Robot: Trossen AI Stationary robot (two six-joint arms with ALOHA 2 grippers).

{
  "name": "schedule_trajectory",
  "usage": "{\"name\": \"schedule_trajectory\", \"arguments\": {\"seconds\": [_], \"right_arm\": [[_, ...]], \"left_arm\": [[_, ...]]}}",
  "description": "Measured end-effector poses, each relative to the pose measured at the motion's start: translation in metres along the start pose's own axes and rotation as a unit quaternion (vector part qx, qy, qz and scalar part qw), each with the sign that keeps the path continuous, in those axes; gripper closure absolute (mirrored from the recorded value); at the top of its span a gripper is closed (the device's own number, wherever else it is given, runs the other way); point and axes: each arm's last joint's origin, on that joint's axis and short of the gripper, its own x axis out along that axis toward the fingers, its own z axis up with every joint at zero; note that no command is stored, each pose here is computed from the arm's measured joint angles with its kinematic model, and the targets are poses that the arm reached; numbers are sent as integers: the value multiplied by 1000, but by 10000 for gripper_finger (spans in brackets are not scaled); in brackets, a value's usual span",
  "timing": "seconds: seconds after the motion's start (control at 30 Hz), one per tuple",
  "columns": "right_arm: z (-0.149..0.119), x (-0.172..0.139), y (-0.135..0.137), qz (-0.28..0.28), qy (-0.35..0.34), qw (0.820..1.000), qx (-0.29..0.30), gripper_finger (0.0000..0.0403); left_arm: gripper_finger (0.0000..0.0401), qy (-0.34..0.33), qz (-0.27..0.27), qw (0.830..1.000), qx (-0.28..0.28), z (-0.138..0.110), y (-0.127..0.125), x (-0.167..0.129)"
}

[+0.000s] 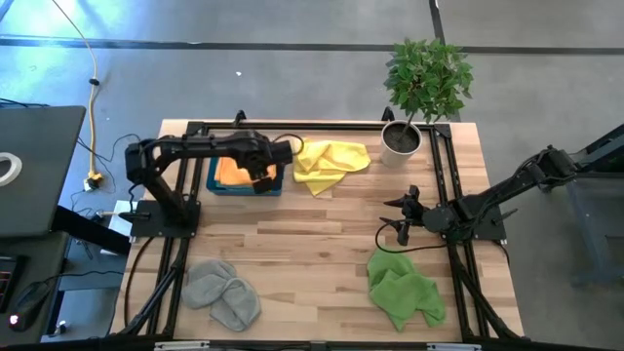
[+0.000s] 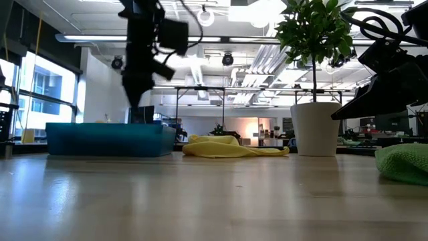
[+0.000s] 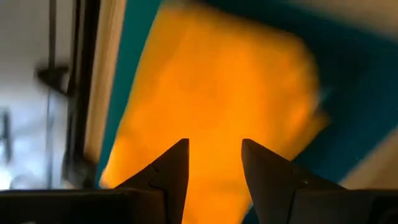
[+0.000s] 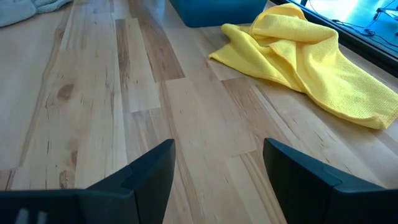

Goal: Fold microfiber towels
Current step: Fold the yellow microfiber cloth

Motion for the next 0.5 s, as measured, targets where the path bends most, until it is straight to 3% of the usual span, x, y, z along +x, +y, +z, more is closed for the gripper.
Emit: {"name": "schedule_trajectory", "arguments": {"seconds": [0.13,0.27,0.4,0.5], "right_arm": [[0,0,0,0,0,1000,0,167],[0,0,0,0,0,1000,0,167],[0,0,0,0,0,1000,0,167],[0,0,0,0,0,1000,0,167]], "left_arm": [[263,-121,-40,991,47,19,-27,-13],[263,-262,-77,958,85,38,-53,-21],[263,-339,-63,937,58,50,-59,-20],[263,-395,-112,911,43,56,-61,-15]]}}
